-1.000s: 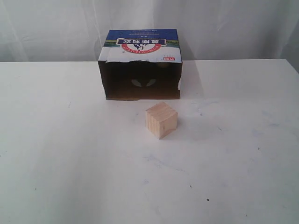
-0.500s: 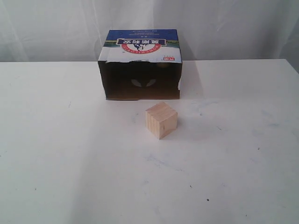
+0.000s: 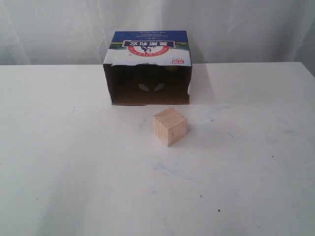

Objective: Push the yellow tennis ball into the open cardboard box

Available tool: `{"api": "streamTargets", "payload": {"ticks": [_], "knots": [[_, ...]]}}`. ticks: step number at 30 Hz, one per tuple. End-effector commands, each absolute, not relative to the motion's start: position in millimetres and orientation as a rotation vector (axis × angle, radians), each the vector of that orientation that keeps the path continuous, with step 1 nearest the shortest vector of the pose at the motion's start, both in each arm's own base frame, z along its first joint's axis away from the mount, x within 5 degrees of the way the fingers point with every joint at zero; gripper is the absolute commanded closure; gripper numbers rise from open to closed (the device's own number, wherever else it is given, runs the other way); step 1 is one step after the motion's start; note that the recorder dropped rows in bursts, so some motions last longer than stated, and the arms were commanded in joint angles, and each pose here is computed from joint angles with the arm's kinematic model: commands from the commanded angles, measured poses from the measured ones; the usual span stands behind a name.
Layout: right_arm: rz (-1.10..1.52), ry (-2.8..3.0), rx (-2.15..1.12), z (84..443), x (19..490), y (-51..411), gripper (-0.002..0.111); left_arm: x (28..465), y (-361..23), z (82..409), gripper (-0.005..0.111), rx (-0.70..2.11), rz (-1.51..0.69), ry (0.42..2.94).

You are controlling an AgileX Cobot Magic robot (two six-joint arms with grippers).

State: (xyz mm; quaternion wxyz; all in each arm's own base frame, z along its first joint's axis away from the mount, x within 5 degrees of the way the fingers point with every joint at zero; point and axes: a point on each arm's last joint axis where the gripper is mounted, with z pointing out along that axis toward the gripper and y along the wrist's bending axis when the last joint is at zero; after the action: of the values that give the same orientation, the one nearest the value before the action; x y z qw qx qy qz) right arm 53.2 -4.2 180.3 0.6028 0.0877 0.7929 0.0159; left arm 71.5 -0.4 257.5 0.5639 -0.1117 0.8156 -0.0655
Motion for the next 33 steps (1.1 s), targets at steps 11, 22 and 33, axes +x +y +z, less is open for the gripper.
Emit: {"api": "streamTargets", "payload": {"ticks": [11,22,33], "knots": [[0.039,1.823,0.198,181.6,53.2,-4.0,0.108,73.9,4.3,207.5,0.107,-0.087,0.031,1.990],[0.039,1.823,0.198,181.6,53.2,-4.0,0.108,66.2,3.8,164.2,0.107,-0.076,0.040,2.142],[0.039,1.823,0.198,181.6,53.2,-4.0,0.108,52.3,-0.7,164.2,0.107,-0.088,0.004,1.963]]}}
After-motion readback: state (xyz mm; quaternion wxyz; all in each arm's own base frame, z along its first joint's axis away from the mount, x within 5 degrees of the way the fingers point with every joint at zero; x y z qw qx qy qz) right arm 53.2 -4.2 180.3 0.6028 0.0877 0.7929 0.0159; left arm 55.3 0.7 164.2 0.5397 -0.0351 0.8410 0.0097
